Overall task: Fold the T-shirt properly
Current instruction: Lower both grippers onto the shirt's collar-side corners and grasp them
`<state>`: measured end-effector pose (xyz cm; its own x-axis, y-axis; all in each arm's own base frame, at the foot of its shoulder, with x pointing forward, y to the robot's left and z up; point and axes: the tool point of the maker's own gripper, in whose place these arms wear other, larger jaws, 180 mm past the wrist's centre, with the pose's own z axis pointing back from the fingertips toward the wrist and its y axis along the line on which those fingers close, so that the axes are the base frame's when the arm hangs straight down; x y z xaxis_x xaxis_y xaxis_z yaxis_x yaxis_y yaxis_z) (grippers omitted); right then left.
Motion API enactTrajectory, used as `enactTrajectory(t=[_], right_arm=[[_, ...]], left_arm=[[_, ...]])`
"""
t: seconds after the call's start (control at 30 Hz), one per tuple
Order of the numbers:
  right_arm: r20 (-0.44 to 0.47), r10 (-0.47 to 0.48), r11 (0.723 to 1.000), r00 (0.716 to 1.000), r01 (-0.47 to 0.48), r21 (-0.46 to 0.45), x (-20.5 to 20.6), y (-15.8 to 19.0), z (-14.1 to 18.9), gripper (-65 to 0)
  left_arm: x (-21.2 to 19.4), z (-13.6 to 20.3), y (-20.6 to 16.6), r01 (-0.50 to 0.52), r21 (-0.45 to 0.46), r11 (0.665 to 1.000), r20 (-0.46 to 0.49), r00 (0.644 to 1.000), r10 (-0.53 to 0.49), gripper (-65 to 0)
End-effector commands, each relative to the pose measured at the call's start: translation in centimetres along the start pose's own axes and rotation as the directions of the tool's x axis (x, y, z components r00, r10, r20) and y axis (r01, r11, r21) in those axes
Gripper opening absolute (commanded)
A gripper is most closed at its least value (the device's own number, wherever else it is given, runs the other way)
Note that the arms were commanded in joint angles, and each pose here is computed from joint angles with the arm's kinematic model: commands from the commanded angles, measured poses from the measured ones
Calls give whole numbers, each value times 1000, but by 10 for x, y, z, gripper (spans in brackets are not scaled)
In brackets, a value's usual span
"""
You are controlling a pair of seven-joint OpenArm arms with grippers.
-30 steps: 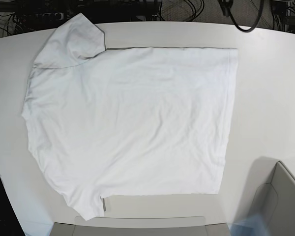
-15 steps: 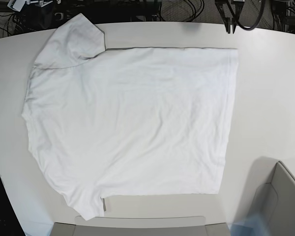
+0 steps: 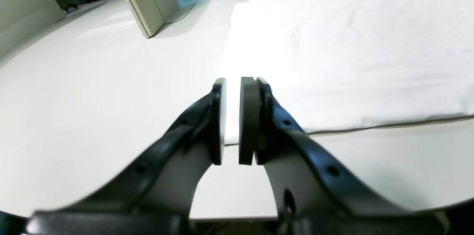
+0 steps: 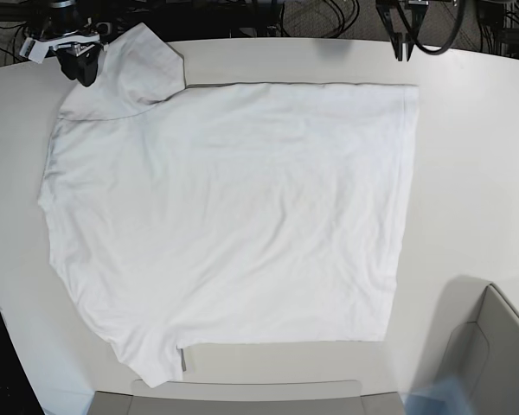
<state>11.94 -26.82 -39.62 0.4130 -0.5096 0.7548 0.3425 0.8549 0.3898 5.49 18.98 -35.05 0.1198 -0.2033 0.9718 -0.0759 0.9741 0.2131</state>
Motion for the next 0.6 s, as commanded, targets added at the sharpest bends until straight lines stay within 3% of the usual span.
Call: enactTrajectory(t=[0.0,0.37,0.47,0.57], right_arm=[[13,1,1000,1000,-1,-3,4,-2,2,-382],[-12,-60,995,998,59,-82,-23,-21,0,-382],[-40,-77,997,996,76,-21,-26,-8,-5,-383],[-107,-164,984,981,170,47,-36,12,-11,-383]], left_arm=[[6,3,4,11,6,1000,21,1000,-11,-572],[6,3,5,14,7,1000,19,1000,-14,-572],[6,3,5,14,7,1000,21,1000,-14,-572],[7,2,4,10,8,1000,24,1000,-10,-571]])
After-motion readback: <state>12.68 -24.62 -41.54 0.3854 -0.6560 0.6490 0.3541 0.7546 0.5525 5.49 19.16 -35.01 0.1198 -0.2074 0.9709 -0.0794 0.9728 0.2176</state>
